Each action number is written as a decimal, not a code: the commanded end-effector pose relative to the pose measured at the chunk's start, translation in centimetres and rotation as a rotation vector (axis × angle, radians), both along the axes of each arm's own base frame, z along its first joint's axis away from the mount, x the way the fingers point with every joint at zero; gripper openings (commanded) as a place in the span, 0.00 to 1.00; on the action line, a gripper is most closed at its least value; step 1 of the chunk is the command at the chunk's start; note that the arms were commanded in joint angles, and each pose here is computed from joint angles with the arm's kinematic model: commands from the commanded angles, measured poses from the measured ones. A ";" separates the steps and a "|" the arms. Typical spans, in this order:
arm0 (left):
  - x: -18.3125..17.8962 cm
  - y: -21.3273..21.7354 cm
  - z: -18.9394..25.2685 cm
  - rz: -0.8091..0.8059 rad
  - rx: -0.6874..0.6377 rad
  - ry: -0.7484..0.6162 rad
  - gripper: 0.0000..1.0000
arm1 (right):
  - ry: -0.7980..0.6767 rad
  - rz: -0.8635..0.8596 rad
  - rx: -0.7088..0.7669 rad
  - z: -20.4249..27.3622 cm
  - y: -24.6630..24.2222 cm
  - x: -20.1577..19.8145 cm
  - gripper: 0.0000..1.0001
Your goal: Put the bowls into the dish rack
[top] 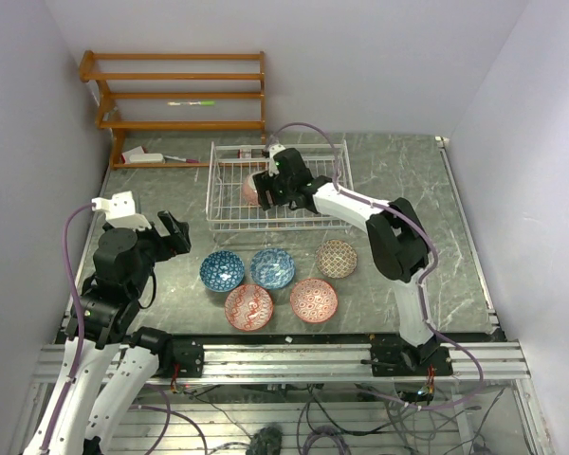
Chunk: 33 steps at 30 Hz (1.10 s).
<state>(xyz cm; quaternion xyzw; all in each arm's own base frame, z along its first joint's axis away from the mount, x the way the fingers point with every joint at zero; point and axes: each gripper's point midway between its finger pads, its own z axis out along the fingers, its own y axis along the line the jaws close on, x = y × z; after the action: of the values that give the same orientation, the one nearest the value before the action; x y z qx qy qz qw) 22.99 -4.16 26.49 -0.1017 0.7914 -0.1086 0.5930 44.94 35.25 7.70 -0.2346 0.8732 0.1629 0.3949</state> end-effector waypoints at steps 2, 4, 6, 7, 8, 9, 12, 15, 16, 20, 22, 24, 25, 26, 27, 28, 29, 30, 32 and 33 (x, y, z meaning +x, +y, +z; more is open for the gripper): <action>0.3 -0.1 0.4 -0.011 -0.004 -0.022 0.97 | -0.067 0.059 0.066 1.0 2.1 1.5 0.72; 0.3 -0.2 0.4 -0.014 -0.005 -0.022 0.98 | -0.078 0.076 0.088 1.1 2.6 1.7 0.72; 0.3 -0.2 0.4 -0.017 -0.005 -0.021 0.98 | -0.092 0.099 0.105 1.2 3.2 1.8 0.71; 0.4 -0.3 0.3 -0.019 -0.005 -0.019 0.98 | -0.102 0.110 0.114 1.4 3.5 1.9 0.71; 0.4 -0.3 0.3 -0.021 -0.005 -0.018 0.97 | -0.106 0.121 0.117 1.4 3.7 2.1 0.71; 0.4 -0.3 0.3 -0.021 -0.005 -0.018 0.98 | -0.111 0.134 0.123 1.4 4.0 2.1 0.71; 0.4 -0.3 0.3 -0.021 -0.005 -0.018 0.97 | -0.130 0.155 0.134 1.7 4.6 2.6 0.70; 0.4 -0.3 0.3 -0.021 -0.006 -0.021 0.98 | -0.148 0.161 0.134 1.9 5.2 3.2 0.70; 0.4 -0.3 0.3 -0.022 -0.007 -0.021 0.98 | -0.154 0.163 0.139 1.9 5.3 3.4 0.70; 0.5 -0.4 0.3 -0.029 -0.007 -0.017 0.98 | -0.169 0.160 0.152 1.8 6.1 4.4 0.69; 0.5 -0.5 0.2 -0.031 -0.006 -0.015 0.98 | -0.167 0.164 0.159 1.7 6.6 4.9 0.69; 0.5 -0.5 0.2 -0.031 -0.007 -0.015 0.98 | -0.162 0.163 0.169 1.4 7.0 5.1 0.69; 0.5 -0.4 0.2 -0.031 -0.007 -0.017 0.97 | -0.159 0.163 0.176 1.2 7.2 5.2 0.69; 0.5 -0.4 0.2 -0.031 -0.008 -0.017 0.98 | -0.156 0.162 0.181 0.9 7.3 5.3 0.69; 0.5 -0.4 0.3 -0.030 -0.008 -0.019 0.97 | -0.154 0.159 0.188 0.7 7.5 5.4 0.68; 0.5 -0.4 0.3 -0.032 -0.008 -0.019 0.98 | -0.151 0.159 0.196 0.5 7.6 5.5 0.68; 0.5 -0.4 0.3 -0.032 -0.009 -0.017 0.98 | -0.153 0.157 0.204 0.4 7.7 5.5 0.68; 0.5 -0.4 0.3 -0.032 -0.009 -0.017 0.97 | -0.155 0.158 0.213 0.3 7.9 5.5 0.68; 0.5 -0.4 0.3 -0.032 -0.009 -0.018 0.98 | -0.154 0.161 0.228 0.1 8.1 5.5 0.68; 0.5 -0.4 0.3 -0.031 -0.009 -0.019 0.97 | -0.154 0.162 0.236 0.1 8.2 5.5 0.68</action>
<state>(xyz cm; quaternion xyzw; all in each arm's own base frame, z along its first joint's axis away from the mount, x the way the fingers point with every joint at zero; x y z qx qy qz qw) 23.17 -4.44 26.12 -0.0974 0.7958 -0.1160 0.5863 49.84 42.44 7.26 -0.2760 0.8067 0.2547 0.4564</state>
